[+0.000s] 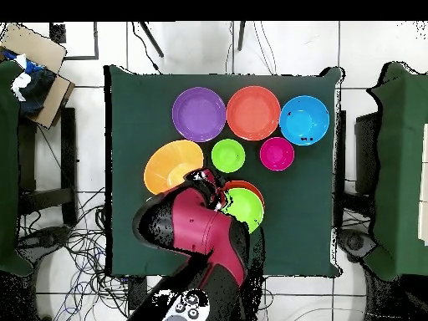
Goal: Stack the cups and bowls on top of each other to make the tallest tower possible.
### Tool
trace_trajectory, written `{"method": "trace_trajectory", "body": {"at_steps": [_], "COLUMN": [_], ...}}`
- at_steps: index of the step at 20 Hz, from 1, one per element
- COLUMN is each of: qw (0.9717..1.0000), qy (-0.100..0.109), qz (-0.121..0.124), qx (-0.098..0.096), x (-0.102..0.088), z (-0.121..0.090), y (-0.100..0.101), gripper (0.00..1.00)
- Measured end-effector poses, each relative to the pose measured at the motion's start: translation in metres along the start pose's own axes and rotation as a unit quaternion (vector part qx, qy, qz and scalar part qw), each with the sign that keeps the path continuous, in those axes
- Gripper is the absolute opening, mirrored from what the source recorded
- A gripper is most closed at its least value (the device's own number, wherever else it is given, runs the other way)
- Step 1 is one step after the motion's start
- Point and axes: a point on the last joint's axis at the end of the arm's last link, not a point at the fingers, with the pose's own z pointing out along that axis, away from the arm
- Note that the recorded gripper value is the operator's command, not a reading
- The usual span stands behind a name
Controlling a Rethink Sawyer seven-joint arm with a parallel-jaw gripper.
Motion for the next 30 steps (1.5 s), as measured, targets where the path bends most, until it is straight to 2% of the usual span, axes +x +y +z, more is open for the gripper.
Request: {"method": "trace_trajectory", "body": {"at_steps": [6,14,22,30], "qw": [1.0000,0.9993,0.9985,0.9994], "qy": [-0.003,-0.017,-0.025,-0.014], "qz": [-0.005,-0.034,-0.048,-0.030], "qx": [0.000,-0.001,-0.007,-0.011], "x": [-0.006,-0.007,-0.011,-0.025], "z": [0.000,-0.008,-0.016,-0.011], "y": [-0.004,-0.010,-0.013,-0.012], "gripper": [0.00,0.00,0.00,0.00]}}
